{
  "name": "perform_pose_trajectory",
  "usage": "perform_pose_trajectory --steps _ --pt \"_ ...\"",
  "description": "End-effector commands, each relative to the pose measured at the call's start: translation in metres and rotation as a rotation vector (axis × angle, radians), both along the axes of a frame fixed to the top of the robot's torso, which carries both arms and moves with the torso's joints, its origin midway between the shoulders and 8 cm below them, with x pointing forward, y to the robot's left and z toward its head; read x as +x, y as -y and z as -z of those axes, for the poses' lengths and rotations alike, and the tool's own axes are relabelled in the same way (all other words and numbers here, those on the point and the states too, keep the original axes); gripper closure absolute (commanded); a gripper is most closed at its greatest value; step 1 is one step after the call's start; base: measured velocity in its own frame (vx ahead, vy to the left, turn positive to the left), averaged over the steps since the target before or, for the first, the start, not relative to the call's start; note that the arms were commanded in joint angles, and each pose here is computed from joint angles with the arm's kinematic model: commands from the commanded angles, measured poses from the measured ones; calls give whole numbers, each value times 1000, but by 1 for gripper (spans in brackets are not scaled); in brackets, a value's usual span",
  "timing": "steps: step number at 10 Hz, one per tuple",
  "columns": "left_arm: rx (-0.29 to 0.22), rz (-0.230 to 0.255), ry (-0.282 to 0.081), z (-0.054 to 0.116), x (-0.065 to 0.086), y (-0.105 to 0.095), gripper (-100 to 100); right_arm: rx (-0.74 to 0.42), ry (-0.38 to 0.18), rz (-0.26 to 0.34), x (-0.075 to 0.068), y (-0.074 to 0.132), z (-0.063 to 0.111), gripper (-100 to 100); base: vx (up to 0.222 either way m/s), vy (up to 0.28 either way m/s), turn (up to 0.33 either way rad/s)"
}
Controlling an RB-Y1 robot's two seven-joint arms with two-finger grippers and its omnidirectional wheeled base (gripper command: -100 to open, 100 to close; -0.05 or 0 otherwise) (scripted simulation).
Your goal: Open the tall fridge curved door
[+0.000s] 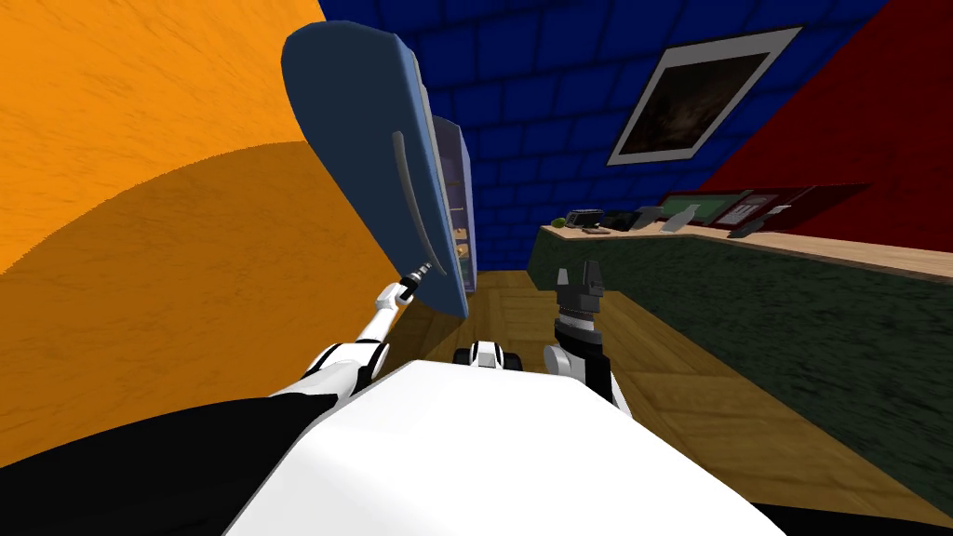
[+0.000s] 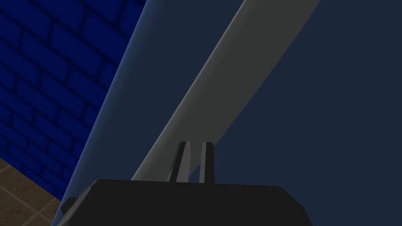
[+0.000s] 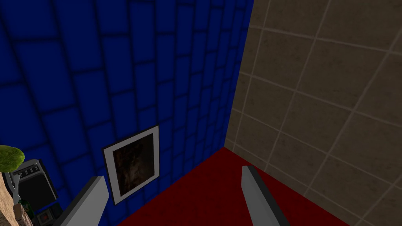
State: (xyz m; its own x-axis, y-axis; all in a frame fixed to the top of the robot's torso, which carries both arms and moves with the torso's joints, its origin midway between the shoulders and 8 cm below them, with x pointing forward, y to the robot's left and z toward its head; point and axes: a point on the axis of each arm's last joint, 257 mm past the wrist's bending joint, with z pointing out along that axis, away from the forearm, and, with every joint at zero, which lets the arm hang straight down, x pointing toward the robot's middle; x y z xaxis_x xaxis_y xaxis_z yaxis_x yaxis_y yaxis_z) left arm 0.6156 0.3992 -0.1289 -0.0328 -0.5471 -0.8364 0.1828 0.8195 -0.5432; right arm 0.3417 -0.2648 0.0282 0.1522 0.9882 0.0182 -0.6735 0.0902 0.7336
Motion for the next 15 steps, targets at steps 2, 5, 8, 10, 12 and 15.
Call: perform_pose_trajectory --steps 2,5,8,10,12,15 --pt "15 1 -9 -11 2 -10 -100 0 0 0 0 0 0 0 44 -23 -24" --pt "30 -1 -17 -20 3 -19 -100 0 0 0 0 0 0 0 30 -19 -38" --pt "44 -5 -27 -28 4 -29 -100 0 0 0 0 0 0 0 31 -24 -35" --pt "46 -72 -4 -33 11 -43 -100 0 0 0 0 0 0 0 -21 42 -176" --pt "49 -134 12 -39 17 -57 -100 0 0 0 0 0 0 0 -115 189 -314" --pt "50 -205 23 -43 22 -73 -100 0 0 0 0 0 0 0 -136 164 -345"
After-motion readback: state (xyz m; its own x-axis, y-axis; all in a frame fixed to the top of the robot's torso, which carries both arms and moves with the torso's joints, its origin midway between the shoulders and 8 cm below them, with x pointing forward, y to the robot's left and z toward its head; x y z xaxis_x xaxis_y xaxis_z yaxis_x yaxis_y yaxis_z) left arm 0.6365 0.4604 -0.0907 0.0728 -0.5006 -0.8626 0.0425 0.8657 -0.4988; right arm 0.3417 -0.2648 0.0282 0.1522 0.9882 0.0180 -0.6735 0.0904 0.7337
